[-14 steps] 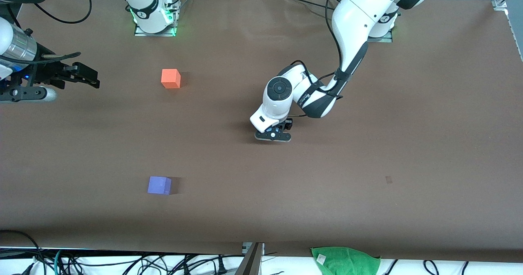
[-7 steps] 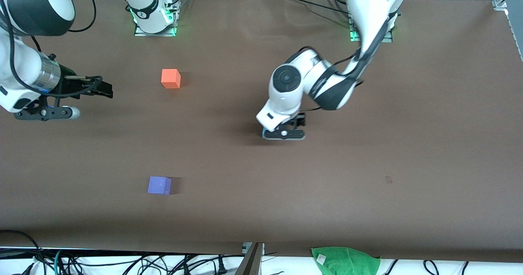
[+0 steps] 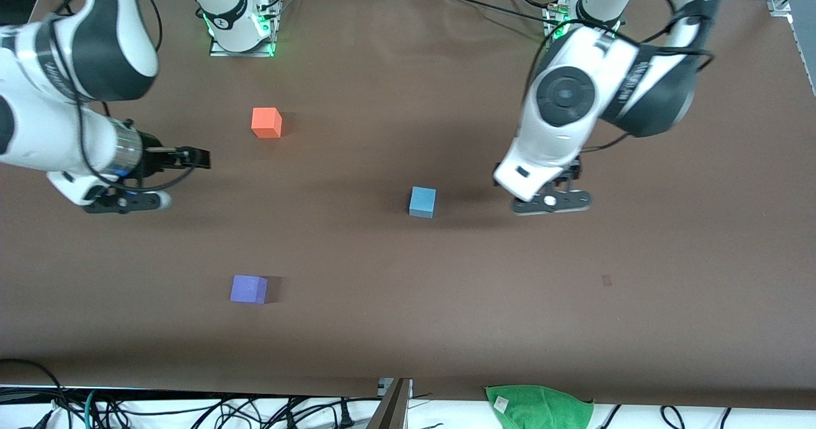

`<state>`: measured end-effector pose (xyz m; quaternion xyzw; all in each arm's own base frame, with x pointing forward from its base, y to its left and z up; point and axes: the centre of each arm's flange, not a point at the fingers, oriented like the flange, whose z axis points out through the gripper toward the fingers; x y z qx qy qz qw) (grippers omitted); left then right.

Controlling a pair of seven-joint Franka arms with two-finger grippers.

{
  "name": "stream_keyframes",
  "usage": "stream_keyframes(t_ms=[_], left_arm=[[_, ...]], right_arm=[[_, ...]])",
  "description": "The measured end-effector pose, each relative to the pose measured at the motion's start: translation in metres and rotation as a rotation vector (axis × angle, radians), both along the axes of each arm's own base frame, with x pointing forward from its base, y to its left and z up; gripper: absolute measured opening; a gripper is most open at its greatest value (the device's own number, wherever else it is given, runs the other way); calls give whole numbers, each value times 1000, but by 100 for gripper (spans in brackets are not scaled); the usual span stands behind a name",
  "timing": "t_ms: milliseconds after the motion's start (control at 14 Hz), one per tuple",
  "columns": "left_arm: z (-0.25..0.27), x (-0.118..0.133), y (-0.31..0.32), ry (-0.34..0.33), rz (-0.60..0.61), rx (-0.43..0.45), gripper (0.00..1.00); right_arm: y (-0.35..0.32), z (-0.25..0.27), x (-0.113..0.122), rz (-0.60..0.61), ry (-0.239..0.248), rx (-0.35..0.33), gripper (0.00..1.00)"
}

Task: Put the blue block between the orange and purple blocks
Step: 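Grasp the blue block with the right gripper while the left gripper withdraws, then carry the blue block with the right gripper between orange and purple blocks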

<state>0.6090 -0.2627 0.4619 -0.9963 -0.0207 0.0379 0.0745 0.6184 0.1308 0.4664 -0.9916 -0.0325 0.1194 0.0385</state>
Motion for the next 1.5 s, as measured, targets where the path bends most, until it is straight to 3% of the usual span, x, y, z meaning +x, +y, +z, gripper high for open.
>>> stream_keyframes(t_ms=[286,643,786,1071,1214,1500], left_arm=[[39,21,99,-8,-54,-22,100],[73,19,187,22,-118,-69,100],[90,15,206,1,-110,-73,100],[118,-17,254,-35,-11,-184,100],[116,-34,268,-78,-38,-187,100],[94,-58,253,-31,-68,-187,100]], right_arm=[[134,-60,0,-148,-90,-7,100],[298,-158,-39,-286,-238,29,100],[334,-174,-50,-321,-263,49,100],[391,-208,-70,-370,-309,99,100],[405,-238,-81,-360,-318,101,100],[407,-269,-86,-339,-317,72,100]])
